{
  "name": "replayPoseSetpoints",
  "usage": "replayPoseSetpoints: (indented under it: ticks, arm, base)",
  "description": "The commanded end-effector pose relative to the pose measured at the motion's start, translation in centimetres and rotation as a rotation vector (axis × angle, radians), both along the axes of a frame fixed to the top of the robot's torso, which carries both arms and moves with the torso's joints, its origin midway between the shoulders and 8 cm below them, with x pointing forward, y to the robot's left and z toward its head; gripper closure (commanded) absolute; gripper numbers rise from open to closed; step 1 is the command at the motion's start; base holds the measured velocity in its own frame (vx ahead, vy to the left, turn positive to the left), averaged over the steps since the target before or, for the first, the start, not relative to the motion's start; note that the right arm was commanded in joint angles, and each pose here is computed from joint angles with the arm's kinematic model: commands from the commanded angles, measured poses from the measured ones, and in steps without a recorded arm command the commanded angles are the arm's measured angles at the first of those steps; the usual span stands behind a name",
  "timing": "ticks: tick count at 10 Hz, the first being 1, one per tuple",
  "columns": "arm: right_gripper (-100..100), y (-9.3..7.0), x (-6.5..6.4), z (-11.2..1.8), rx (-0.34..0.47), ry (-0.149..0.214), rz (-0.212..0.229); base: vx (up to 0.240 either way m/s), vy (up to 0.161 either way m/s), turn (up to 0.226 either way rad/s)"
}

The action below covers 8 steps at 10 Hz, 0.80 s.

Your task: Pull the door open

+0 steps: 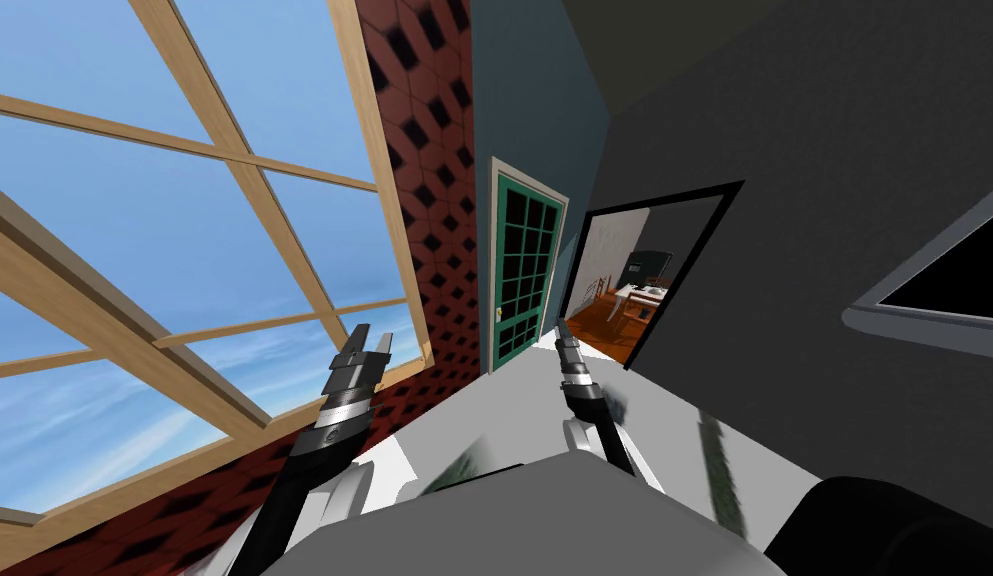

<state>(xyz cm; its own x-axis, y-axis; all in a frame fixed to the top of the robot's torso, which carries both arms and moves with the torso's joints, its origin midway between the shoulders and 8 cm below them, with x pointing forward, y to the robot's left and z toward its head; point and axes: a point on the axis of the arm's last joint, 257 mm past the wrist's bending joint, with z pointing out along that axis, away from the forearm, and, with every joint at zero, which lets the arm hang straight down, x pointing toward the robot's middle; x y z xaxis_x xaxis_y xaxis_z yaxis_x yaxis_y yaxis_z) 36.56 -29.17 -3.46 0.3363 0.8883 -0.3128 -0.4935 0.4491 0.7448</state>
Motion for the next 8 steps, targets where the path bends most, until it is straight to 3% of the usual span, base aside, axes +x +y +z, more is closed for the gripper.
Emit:
replayPoseSetpoints:
  ticks: [1,8]
  arm:
    - [-100,-0.2,0.7,-1.2,-0.048,0.026,-0.022]
    - [-100,-0.6,3.1,-6.9,-0.232,0.132,-0.100]
  base:
    - [0.133,-0.037,0.090]
    - [0.088,-0.043,0.074]
